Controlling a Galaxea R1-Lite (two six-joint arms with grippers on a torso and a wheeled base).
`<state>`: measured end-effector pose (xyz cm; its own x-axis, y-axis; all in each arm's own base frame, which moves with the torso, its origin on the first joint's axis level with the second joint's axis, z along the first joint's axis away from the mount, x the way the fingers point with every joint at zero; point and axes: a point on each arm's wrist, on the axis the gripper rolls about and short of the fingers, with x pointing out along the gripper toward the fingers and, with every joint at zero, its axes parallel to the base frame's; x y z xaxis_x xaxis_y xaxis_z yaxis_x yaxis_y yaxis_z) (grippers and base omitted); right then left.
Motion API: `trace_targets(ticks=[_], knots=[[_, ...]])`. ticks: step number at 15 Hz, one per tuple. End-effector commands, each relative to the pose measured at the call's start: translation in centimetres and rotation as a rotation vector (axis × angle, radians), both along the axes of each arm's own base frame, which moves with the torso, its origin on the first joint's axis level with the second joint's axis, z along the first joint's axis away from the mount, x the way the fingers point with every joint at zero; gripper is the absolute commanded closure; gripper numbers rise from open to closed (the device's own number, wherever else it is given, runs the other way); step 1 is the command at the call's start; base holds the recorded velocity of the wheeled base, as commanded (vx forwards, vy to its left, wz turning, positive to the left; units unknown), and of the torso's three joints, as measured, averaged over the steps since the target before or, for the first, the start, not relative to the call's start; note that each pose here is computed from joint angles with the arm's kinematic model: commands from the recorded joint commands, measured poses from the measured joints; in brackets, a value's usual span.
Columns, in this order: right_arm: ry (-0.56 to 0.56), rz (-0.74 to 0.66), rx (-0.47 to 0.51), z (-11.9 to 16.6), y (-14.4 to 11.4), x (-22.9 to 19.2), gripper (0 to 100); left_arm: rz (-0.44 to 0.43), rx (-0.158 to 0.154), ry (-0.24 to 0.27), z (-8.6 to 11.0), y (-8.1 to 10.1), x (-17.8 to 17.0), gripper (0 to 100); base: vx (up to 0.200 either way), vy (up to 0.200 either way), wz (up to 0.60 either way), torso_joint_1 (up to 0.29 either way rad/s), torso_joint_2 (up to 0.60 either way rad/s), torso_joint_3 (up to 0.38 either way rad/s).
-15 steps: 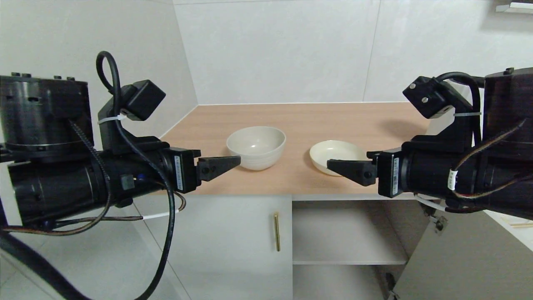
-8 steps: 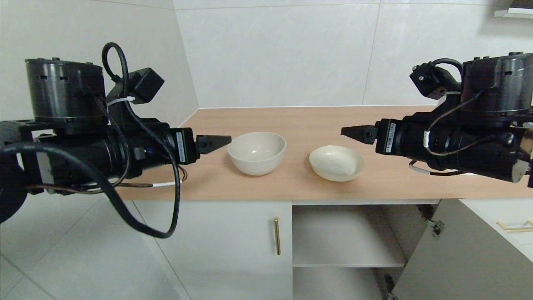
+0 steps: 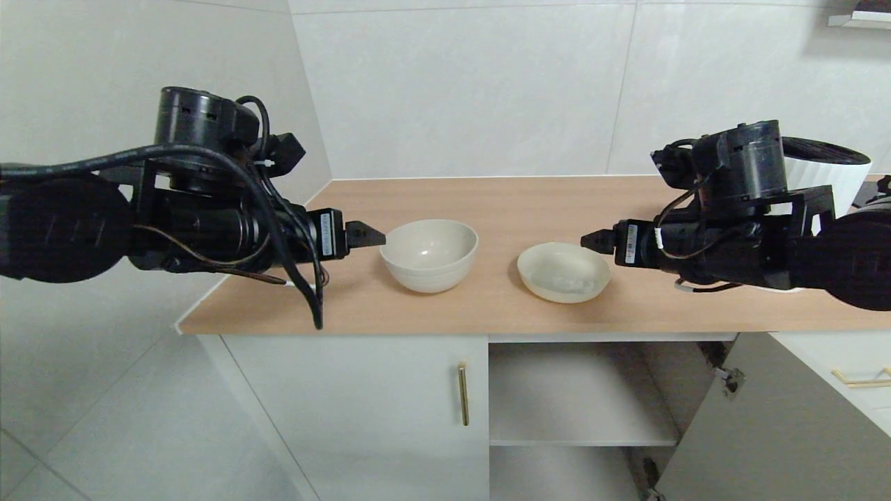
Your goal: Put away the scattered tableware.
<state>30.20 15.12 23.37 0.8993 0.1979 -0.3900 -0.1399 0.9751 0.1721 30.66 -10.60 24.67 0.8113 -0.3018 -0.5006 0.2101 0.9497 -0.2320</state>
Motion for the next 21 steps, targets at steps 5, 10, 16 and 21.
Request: trace_targets(ticks=[5, 10, 16, 21], knots=[[0.002, -0.03, -0.023, -0.6, 0.7, 0.3, 0, 0.097, 0.062, 0.015, -2.5, -3.8, 4.7, 0, 0.0, 0.0, 0.0, 0.0, 0.0, 0.0], [0.007, -0.031, -0.026, -0.8, 0.8, 0.4, 0, 0.099, 0.092, 0.042, -3.7, -4.8, 5.4, 0, 0.0, 0.0, 0.0, 0.0, 0.0, 0.0], [0.004, -0.038, -0.026, -0.7, 0.7, 0.4, 0, 0.097, 0.101, 0.059, -4.7, -5.2, 6.1, 100, 0.0, 0.0, 0.0, 0.0, 0.0, 0.0], [0.011, -0.037, -0.032, -1.0, 0.8, 0.6, 0, 0.112, 0.047, 0.025, -2.8, -5.1, 5.2, 100, 0.0, 0.0, 0.0, 0.0, 0.0, 0.0]])
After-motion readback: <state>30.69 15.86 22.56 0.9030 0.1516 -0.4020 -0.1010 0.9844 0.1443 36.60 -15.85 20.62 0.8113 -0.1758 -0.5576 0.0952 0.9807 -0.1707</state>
